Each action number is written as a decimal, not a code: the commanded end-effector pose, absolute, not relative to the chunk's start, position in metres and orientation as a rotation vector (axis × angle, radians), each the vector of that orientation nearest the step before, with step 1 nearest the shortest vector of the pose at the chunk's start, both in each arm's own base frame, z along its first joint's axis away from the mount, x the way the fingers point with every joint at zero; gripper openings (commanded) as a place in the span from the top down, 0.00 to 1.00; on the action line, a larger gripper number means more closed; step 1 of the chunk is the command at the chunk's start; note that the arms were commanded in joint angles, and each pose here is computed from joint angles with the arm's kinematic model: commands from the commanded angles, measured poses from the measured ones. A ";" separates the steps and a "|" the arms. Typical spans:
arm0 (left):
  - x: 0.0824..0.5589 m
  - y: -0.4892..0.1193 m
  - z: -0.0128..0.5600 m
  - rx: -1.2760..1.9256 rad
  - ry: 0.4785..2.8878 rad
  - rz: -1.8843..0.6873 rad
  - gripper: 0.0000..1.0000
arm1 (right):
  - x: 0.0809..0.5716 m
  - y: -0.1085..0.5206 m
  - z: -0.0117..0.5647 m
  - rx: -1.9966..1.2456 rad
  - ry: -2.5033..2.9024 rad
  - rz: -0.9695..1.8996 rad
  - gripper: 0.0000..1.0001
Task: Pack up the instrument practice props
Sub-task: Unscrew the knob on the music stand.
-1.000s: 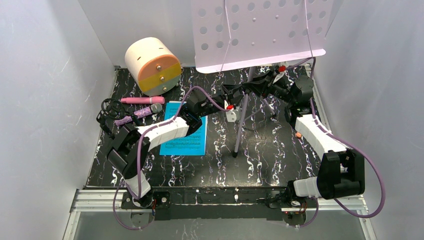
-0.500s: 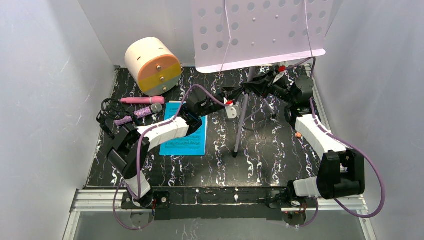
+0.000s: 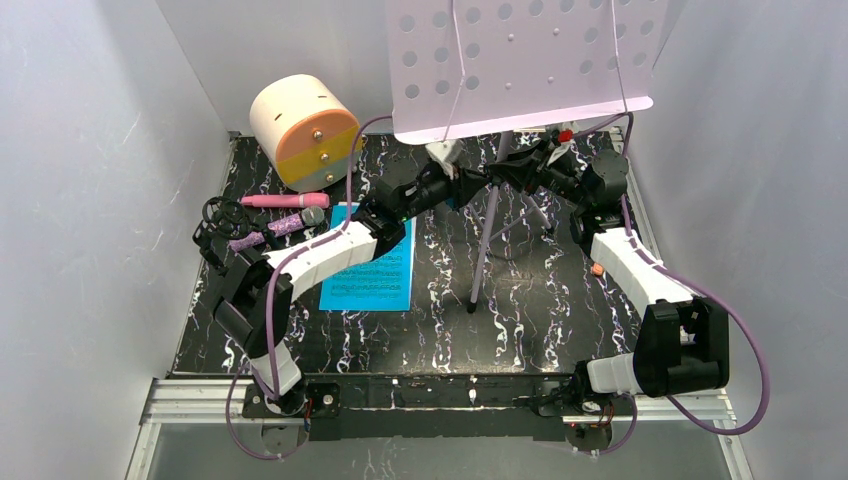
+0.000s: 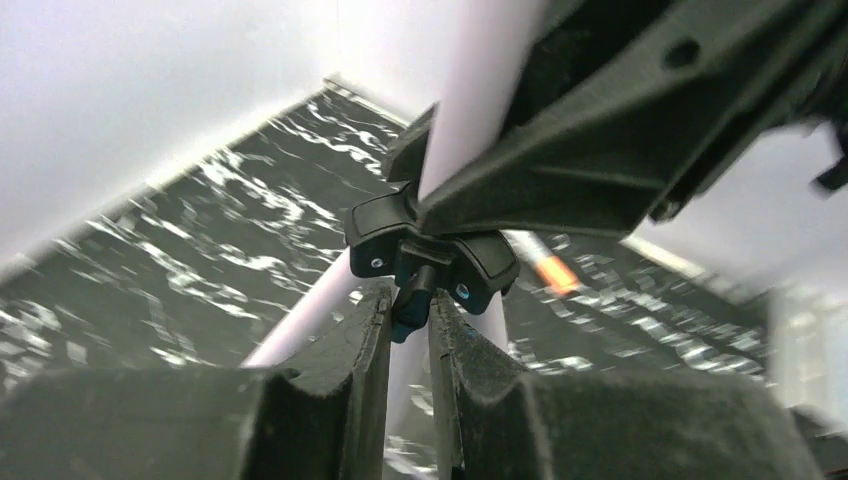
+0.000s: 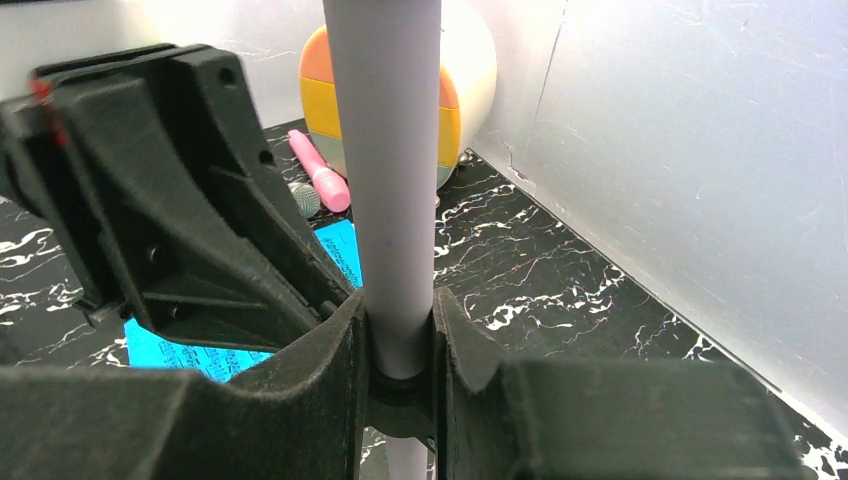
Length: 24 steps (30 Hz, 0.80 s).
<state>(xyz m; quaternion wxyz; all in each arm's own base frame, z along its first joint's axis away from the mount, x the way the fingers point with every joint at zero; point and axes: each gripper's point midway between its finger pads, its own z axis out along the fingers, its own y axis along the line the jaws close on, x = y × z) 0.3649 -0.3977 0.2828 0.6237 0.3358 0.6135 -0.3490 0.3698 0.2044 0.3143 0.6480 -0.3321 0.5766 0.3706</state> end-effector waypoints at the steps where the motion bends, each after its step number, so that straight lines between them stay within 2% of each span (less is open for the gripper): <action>1: 0.375 -0.384 0.268 0.217 1.770 -1.178 1.00 | 0.379 0.198 0.282 -0.686 1.469 0.875 0.99; 4: 0.380 -0.381 0.251 -0.097 1.919 -1.443 1.00 | 0.379 0.198 0.282 -0.680 1.472 0.878 0.99; 8: 0.377 -0.390 0.250 -0.356 1.938 -1.735 1.00 | 0.380 0.197 0.283 -0.667 1.474 0.876 0.99; 10: 0.377 -0.392 0.255 -0.422 1.927 -1.801 1.00 | 0.380 0.198 0.283 -0.661 1.478 0.878 0.99; 14: 0.378 -0.380 0.270 -0.466 1.872 -1.761 1.00 | 0.382 0.197 0.282 -0.655 1.484 0.878 0.99; 16: 0.378 -0.377 0.274 -0.378 1.874 -1.690 0.94 | 0.382 0.198 0.282 -0.653 1.487 0.881 0.99; 19: 0.379 -0.371 0.276 -0.251 1.899 -1.538 0.69 | 0.382 0.197 0.282 -0.653 1.488 0.881 0.99; 24: 0.382 -0.351 0.289 -0.069 1.852 -1.291 0.53 | 0.381 0.197 0.282 -0.659 1.487 0.878 0.99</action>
